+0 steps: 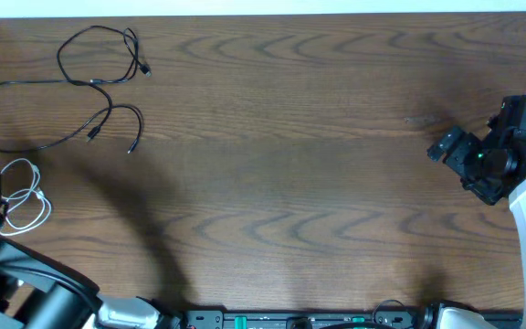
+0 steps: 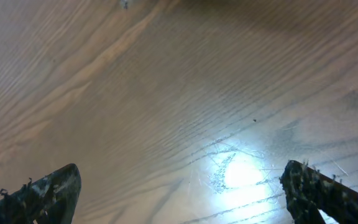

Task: Untangle cables

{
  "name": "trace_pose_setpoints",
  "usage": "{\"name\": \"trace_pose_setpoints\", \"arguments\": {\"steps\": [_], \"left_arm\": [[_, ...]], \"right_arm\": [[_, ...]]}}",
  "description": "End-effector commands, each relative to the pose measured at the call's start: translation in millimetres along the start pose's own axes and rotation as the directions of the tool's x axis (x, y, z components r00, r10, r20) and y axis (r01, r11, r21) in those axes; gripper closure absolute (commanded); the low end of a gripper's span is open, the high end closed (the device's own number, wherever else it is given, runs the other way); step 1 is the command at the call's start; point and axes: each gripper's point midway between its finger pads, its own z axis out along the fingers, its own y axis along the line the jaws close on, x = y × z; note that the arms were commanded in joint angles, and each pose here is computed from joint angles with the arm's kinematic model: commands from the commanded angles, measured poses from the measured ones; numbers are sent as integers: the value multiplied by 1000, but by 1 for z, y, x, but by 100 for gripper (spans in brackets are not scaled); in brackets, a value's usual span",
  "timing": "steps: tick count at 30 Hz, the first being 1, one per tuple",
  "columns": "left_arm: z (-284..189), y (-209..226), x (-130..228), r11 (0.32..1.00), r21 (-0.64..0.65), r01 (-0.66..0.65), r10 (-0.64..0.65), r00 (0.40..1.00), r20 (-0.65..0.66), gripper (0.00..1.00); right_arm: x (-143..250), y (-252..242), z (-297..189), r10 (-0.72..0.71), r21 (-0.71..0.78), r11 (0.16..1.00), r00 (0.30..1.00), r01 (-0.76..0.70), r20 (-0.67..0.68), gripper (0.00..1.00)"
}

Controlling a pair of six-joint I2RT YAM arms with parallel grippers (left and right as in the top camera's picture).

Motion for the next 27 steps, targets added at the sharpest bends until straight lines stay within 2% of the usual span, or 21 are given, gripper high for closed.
{"name": "trace_pose_setpoints", "arguments": {"steps": [1,3,4,5,8,11,12,14,15,17,19,20,21,24,26,27], "left_arm": [[-51,-33,-20,993,116,-11,-1,995,99,31],[-73,-57,-12,971,237,-36,21,998,66,25],[-86,-77,1,940,338,-50,49,999,13,15],[-99,-98,15,896,442,-41,71,996,-52,11],[-126,-151,62,777,629,17,155,964,-217,11],[-147,-191,130,667,744,-40,369,885,-283,11],[-153,-201,161,628,774,-83,458,843,-281,11],[-162,-209,210,572,807,-147,585,763,-276,10],[-168,-209,247,541,818,-195,665,695,-274,10],[-171,-198,296,534,800,-273,745,601,-291,10],[-170,-178,341,555,736,-387,791,518,-325,9],[-169,-168,355,549,709,-442,811,486,-325,9],[-172,-157,372,525,692,-496,840,434,-326,9],[-186,-127,402,445,665,-600,896,298,-331,9],[-198,-106,409,381,637,-670,921,218,-322,9],[-205,-98,406,345,606,-717,934,195,-300,9]], "right_arm": [[8,9,0,-73,-61,996,997,71,-34,1],[13,18,-1,-75,-112,991,995,68,-59,1],[16,23,-2,-79,-146,987,994,67,-75,1],[20,29,-3,-85,-176,982,992,68,-90,1],[30,46,-5,-134,-241,965,984,104,-115,1],[43,59,-4,-234,-270,943,965,195,-120,1],[49,64,-4,-268,-279,933,955,226,-123,1],[60,72,-4,-319,-293,917,939,270,-132,1],[68,78,-4,-349,-303,906,927,296,-139,1],[83,89,-5,-405,-321,882,902,344,-149,1],[95,97,-5,-453,-329,861,878,387,-152,1],[100,99,-4,-472,-322,855,868,407,-153,1],[105,99,-4,-489,-312,849,858,426,-157,7],[114,99,-5,-509,-309,841,842,444,-177,13],[117,97,-7,-510,-309,842,841,443,-183,9],[116,97,-9,-514,-306,839,840,450,-173,1]]}}
